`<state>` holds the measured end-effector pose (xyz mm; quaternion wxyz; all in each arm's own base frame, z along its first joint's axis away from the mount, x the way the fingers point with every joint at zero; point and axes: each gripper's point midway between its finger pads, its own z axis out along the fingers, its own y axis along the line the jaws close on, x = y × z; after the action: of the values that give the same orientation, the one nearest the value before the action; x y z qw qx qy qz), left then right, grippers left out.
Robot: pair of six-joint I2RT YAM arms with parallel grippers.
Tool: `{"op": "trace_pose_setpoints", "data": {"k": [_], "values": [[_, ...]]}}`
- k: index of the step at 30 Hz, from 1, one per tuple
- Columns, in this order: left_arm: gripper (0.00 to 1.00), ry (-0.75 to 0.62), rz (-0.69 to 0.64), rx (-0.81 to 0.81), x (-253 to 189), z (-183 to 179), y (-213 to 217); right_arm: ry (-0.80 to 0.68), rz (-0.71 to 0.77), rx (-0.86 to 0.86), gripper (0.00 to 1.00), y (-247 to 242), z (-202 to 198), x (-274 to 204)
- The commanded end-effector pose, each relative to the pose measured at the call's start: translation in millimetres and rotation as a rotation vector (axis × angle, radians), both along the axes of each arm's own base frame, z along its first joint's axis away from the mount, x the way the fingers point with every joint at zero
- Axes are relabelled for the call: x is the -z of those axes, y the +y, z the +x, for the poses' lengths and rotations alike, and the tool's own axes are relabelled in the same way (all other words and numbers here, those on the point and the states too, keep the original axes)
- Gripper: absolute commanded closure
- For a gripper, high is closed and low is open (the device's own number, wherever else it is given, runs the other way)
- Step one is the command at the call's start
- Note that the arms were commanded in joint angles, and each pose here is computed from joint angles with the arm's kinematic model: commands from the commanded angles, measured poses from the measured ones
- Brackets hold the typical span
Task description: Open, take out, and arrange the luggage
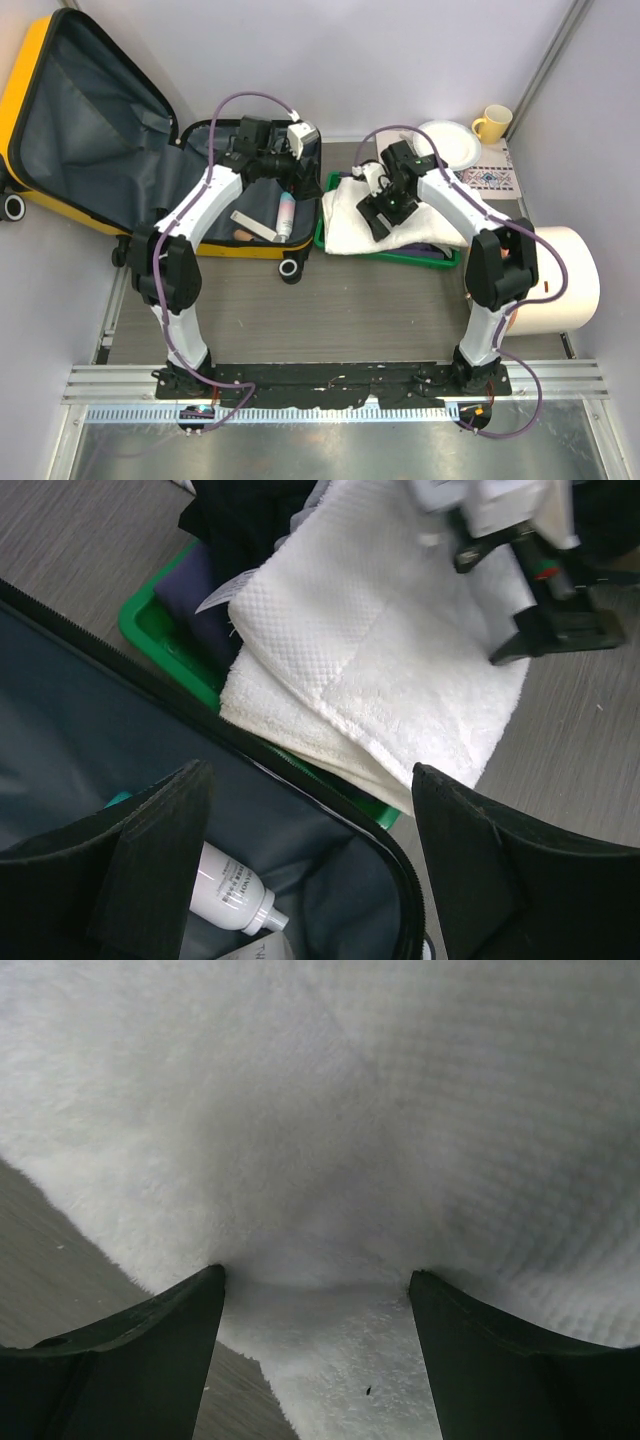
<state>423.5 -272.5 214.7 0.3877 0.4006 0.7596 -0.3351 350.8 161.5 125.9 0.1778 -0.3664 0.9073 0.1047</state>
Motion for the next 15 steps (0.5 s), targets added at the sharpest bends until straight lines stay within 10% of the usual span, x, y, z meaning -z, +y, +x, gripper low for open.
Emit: {"op": "trace_pose_setpoints", "data": {"k": [1, 15], "values": [[0.17, -0.068, -0.027, -0.013, -32, -10, 5, -0.056, -0.112, -0.084, 0.19, -33, 28, 22], [0.16, -0.07, -0.031, -0.015, -27, -8, 4, 0.025, -0.25, -0.194, 0.21, -148, 34, 29]]}}
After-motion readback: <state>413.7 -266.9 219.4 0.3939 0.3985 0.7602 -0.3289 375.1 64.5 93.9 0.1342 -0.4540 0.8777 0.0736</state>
